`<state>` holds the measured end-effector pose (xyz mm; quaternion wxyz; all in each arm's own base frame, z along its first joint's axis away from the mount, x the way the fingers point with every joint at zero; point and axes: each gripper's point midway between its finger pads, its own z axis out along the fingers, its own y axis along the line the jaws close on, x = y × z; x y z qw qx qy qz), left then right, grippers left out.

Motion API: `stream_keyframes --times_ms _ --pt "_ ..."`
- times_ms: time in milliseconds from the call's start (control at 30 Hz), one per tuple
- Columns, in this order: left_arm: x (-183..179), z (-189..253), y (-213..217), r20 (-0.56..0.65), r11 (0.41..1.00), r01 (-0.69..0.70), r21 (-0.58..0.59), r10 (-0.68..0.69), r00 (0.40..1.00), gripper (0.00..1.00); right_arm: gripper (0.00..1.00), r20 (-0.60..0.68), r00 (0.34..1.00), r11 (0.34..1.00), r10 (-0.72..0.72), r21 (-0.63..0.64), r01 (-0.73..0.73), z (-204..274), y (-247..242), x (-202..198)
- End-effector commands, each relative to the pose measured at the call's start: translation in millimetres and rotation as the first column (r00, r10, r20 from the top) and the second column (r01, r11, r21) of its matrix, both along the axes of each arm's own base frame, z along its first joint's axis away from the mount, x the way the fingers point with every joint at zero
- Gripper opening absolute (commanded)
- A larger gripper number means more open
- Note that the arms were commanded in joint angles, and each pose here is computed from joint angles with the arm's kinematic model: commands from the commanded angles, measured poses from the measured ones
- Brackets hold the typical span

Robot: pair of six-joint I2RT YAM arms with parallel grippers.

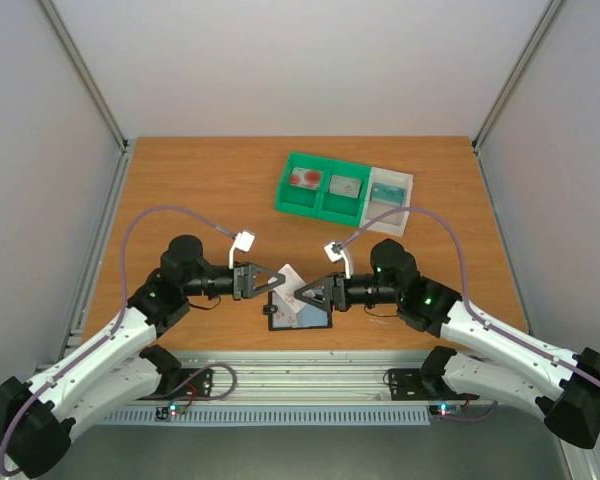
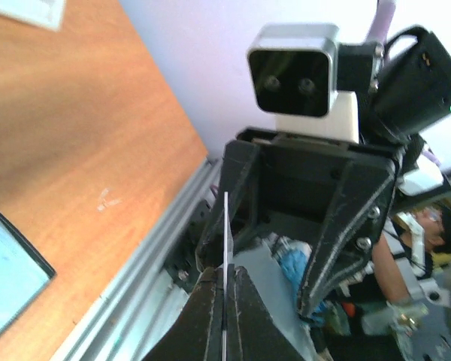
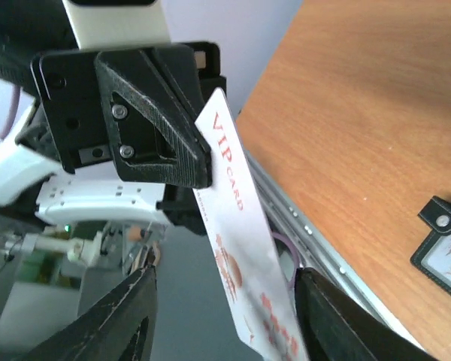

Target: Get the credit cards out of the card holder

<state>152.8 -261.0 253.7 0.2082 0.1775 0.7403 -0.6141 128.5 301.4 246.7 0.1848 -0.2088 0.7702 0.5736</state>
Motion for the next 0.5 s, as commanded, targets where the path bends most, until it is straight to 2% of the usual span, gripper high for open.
stream_keyframes --times_ms 0,133,267,467 --pt "32 19 5 0.032 0.975 -0.189 -0.117 0.193 0.981 0.01 0.53 -0.042 0.983 0.978 -0.179 0.1 0.182 14 -4 26" --pt "50 29 11 0.007 0.939 -0.29 -0.187 0.297 0.955 0.0 0.54 -0.071 0.969 0.959 -0.236 0.143 0.244 21 -4 37" --pt "62 32 12 -0.024 0.92 -0.348 -0.179 0.349 0.937 0.0 0.42 -0.116 0.962 0.944 -0.247 0.197 0.266 26 1 43" --pt "72 34 18 -0.037 0.892 -0.408 -0.197 0.409 0.912 0.01 0.33 -0.193 0.946 0.918 -0.261 0.253 0.305 25 7 53"
